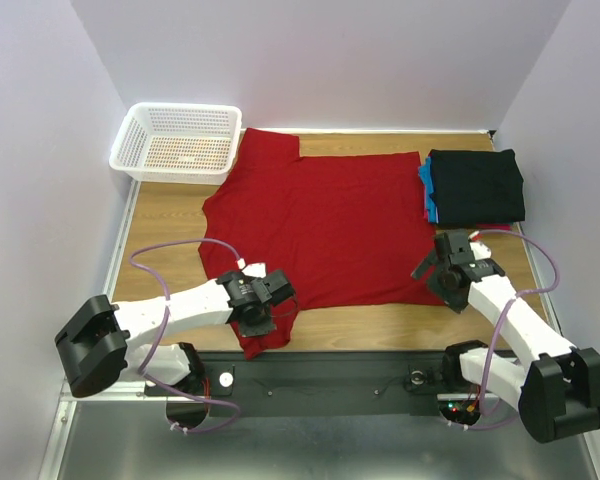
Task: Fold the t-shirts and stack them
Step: Flatten the tshirt out, then fold the tshirt
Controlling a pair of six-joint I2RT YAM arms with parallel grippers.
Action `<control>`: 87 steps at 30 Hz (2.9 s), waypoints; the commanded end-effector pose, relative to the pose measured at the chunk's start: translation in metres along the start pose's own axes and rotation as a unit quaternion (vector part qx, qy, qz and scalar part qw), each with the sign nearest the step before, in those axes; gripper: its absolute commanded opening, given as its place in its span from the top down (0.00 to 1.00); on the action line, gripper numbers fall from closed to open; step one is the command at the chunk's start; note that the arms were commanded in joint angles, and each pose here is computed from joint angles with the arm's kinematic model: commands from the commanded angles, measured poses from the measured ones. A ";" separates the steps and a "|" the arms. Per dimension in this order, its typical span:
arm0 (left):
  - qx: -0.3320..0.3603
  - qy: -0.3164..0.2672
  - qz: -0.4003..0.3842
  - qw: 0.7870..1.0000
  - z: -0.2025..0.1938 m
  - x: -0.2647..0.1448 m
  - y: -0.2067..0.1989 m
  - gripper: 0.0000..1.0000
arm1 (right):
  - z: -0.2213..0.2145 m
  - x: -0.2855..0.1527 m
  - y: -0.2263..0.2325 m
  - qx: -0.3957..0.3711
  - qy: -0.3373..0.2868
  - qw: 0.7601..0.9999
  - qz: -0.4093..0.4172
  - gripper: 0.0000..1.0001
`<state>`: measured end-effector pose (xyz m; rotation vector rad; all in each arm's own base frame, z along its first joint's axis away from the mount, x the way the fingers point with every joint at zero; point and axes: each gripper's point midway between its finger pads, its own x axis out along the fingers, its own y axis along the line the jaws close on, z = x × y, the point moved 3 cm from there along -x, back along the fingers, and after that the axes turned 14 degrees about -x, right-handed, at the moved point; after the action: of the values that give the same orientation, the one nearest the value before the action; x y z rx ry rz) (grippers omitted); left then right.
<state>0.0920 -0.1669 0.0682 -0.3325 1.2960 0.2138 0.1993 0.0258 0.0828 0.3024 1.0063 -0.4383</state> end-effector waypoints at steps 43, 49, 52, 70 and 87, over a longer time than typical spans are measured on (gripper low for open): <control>0.039 0.009 -0.054 0.998 -0.001 -0.022 0.003 1.00 | -0.009 -0.007 -0.015 0.145 -0.064 0.987 0.023 0.99; 0.050 -0.012 -0.057 0.997 0.026 -0.010 -0.015 1.00 | 0.021 -0.020 0.001 0.111 -0.085 0.989 0.042 1.00; 0.051 -0.029 -0.056 0.997 0.048 -0.011 -0.023 1.00 | 0.028 -0.019 0.012 0.088 -0.077 0.992 0.054 0.99; 0.030 -0.140 -0.111 0.983 0.167 -0.037 -0.065 1.00 | 0.113 -0.015 0.051 0.060 -0.145 0.987 0.030 1.00; -0.002 -0.174 -0.111 0.978 0.250 -0.011 -0.073 1.00 | 0.154 0.017 0.074 0.049 -0.165 0.985 -0.017 1.00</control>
<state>0.3160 -0.1428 0.1255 -0.3992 0.9859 0.1200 0.3353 0.0253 0.1293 0.2860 0.7692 -0.5217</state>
